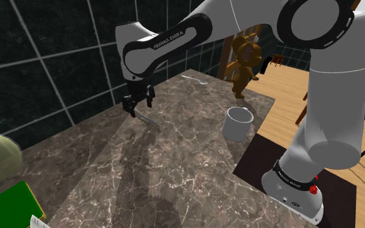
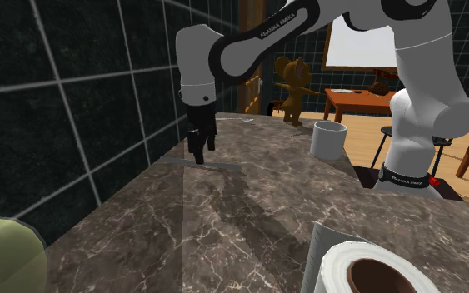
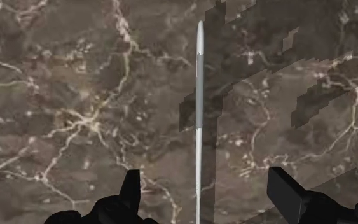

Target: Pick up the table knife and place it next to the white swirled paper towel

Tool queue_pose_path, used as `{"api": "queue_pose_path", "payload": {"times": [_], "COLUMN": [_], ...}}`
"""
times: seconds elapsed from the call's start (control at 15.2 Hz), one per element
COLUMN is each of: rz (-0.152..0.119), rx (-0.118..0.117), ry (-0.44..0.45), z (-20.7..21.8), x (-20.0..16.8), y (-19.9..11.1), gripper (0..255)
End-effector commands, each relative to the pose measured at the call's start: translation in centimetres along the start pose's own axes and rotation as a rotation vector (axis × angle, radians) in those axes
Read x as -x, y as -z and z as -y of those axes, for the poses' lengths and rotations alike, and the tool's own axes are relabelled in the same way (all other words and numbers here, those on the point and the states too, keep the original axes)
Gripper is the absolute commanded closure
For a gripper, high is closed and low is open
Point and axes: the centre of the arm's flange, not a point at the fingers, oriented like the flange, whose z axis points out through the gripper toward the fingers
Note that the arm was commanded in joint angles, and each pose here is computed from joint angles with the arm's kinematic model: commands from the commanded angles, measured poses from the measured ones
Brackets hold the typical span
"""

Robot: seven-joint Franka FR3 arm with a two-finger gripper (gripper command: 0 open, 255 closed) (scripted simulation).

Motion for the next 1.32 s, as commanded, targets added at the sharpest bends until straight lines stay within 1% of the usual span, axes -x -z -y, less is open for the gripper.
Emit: {"api": "queue_pose_path", "payload": {"times": [0.0,0.53,0.59,1.19,1.25], "rz": [0.000,0.000,0.000,0.000,0.000], "rx": [0.000,0.000,0.000,0.000,0.000], "ry": [0.000,0.000,0.000,0.000,0.000], "z": [-0.01,-0.01,-0.01,-0.01,-0.01], "x": [0.07,0.07,0.07,0.07,0.10], "y": [-0.92,-0.92,-0.92,-0.92,-0.40], "gripper": [0,0,255,255,255]}}
